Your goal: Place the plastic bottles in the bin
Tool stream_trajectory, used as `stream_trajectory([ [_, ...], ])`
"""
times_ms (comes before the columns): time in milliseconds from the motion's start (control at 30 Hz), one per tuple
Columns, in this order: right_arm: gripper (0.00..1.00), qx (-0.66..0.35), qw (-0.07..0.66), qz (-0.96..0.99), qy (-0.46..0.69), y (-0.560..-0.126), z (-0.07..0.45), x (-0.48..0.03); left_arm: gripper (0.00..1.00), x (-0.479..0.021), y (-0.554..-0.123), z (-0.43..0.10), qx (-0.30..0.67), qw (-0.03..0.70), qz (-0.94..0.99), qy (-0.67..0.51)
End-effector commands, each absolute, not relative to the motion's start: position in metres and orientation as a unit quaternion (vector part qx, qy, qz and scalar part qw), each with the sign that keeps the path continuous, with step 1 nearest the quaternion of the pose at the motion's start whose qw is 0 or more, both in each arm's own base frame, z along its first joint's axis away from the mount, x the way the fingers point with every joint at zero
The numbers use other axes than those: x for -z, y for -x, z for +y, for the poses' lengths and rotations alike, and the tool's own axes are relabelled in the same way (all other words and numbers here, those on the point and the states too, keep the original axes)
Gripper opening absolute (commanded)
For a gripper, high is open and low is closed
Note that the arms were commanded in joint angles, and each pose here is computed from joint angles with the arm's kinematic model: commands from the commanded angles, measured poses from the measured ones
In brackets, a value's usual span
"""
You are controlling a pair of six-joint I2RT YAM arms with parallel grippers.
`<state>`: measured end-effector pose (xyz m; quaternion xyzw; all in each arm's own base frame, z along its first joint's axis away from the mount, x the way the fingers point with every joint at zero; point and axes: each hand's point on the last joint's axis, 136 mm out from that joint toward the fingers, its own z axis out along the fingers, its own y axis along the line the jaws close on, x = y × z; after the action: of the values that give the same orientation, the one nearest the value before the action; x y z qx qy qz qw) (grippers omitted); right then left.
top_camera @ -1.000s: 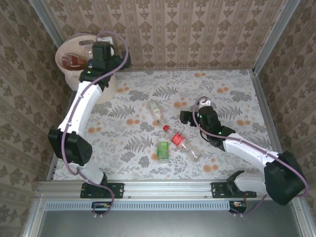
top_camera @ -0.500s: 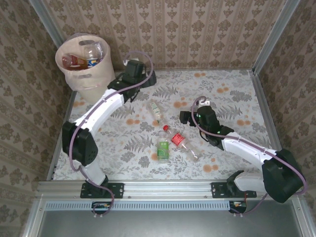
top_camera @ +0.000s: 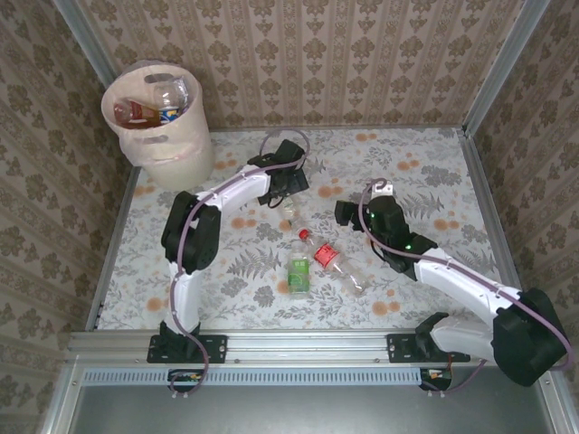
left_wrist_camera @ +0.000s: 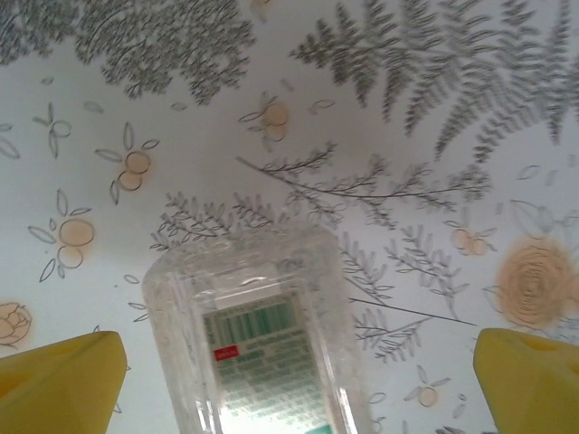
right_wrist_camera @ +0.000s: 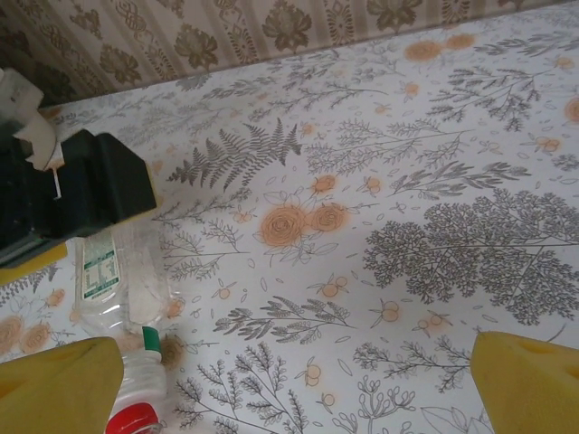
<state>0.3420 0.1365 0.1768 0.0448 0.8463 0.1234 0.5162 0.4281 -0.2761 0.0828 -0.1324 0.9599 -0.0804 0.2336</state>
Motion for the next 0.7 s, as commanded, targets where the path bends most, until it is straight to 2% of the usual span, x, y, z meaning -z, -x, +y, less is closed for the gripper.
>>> stream_trajectory([
  [0,1.0,-0.091,0.514,0.852,-0.043,-0.334,0.124,-0.169,0.99,-0.074,-0.426,-0.269,0.056,0.223,0.959,0.167],
  [100,1.0,-0.088,0.516,0.851,-0.045,-0.331,0.121,-0.169,0.96,-0.06,-0.426,-0.271,0.053,0.212,0.961,0.169],
  [333,1.0,-0.082,0.516,0.852,-0.044,-0.326,0.117,-0.171,0.8,-0.041,-0.426,-0.27,0.054,0.201,0.961,0.18],
  [433,1.0,-0.079,0.514,0.853,-0.044,-0.325,0.115,-0.171,0.65,-0.042,-0.427,-0.267,0.057,0.208,0.959,0.182],
  [500,1.0,-0.08,0.515,0.852,-0.044,-0.325,0.116,-0.171,0.6,-0.045,-0.429,-0.264,0.066,0.218,0.956,0.183],
  [667,1.0,-0.084,0.515,0.852,-0.043,-0.328,0.119,-0.172,0.56,-0.068,-0.439,-0.252,0.086,0.242,0.953,0.158],
])
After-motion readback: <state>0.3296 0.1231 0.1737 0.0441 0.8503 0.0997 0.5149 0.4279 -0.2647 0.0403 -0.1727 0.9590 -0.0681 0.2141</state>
